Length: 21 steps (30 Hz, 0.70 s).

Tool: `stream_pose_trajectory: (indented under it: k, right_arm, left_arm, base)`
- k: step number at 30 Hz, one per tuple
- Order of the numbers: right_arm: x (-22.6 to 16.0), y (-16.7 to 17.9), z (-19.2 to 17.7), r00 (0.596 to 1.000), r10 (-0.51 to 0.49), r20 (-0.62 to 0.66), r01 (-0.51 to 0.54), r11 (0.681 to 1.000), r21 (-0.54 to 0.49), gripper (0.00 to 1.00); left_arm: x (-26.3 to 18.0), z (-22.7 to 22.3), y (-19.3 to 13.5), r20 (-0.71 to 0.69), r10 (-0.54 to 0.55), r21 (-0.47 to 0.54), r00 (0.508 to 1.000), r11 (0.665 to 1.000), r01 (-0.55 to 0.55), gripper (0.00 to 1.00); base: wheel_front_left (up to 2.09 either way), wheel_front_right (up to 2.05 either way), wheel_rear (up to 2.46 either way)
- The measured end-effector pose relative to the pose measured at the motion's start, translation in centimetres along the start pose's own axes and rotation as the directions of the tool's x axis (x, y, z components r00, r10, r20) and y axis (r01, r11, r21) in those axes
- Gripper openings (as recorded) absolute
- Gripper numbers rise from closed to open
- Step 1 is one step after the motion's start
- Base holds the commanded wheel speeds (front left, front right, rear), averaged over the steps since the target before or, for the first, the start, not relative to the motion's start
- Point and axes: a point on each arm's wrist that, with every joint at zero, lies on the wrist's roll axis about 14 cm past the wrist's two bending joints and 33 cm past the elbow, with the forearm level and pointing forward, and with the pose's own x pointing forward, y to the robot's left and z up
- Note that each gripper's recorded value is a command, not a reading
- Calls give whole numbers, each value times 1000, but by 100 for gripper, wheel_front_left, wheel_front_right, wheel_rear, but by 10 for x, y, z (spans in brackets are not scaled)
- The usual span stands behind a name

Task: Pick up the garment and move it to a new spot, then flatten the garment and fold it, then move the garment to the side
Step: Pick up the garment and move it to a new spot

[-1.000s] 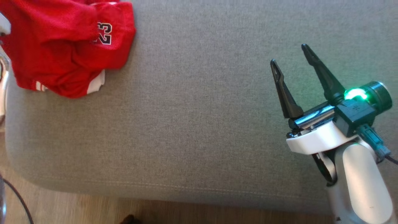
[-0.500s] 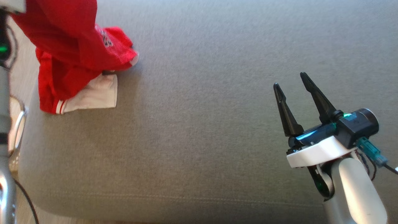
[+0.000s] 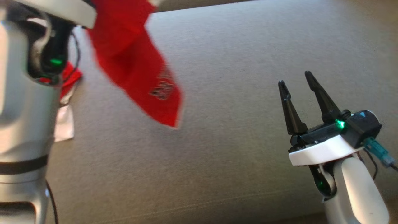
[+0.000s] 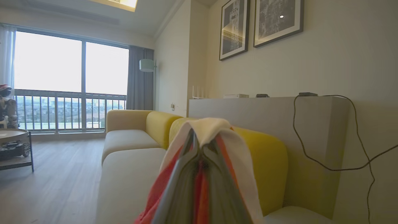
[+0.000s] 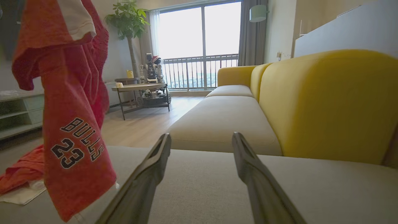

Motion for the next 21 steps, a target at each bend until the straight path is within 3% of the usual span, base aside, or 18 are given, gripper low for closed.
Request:
stream_pose_trajectory:
  k: [9,12,18,19,20,21]
  right_arm:
    - [-20,-44,24,990,-128,52,129,991,-34,100]
    - [-27,-66,35,979,-188,76,192,980,-55,100]
    - [-40,-87,34,965,-254,61,258,964,-69,100]
    - [-41,-89,33,964,-261,57,264,962,-73,100]
    - [-42,-91,31,963,-265,50,268,960,-76,100]
    - [-42,-92,28,963,-267,44,270,960,-77,100]
  left_arm:
    - [26,-61,-82,-61,-155,-189,986,972,141,0]
    - [32,-108,-119,-133,-239,-263,962,944,198,0]
    - [13,-220,-96,-402,-184,-276,897,958,73,0]
    - [6,-238,-87,-450,-162,-263,878,964,43,30]
    - [-2,-254,-77,-496,-137,-245,857,969,13,77]
    - [-11,-270,-67,-540,-114,-219,834,976,-9,100]
  base:
    - [0,0,0]
    - [0,0,0]
    - [0,0,0]
    - [0,0,0]
    - [0,0,0]
    - [0,0,0]
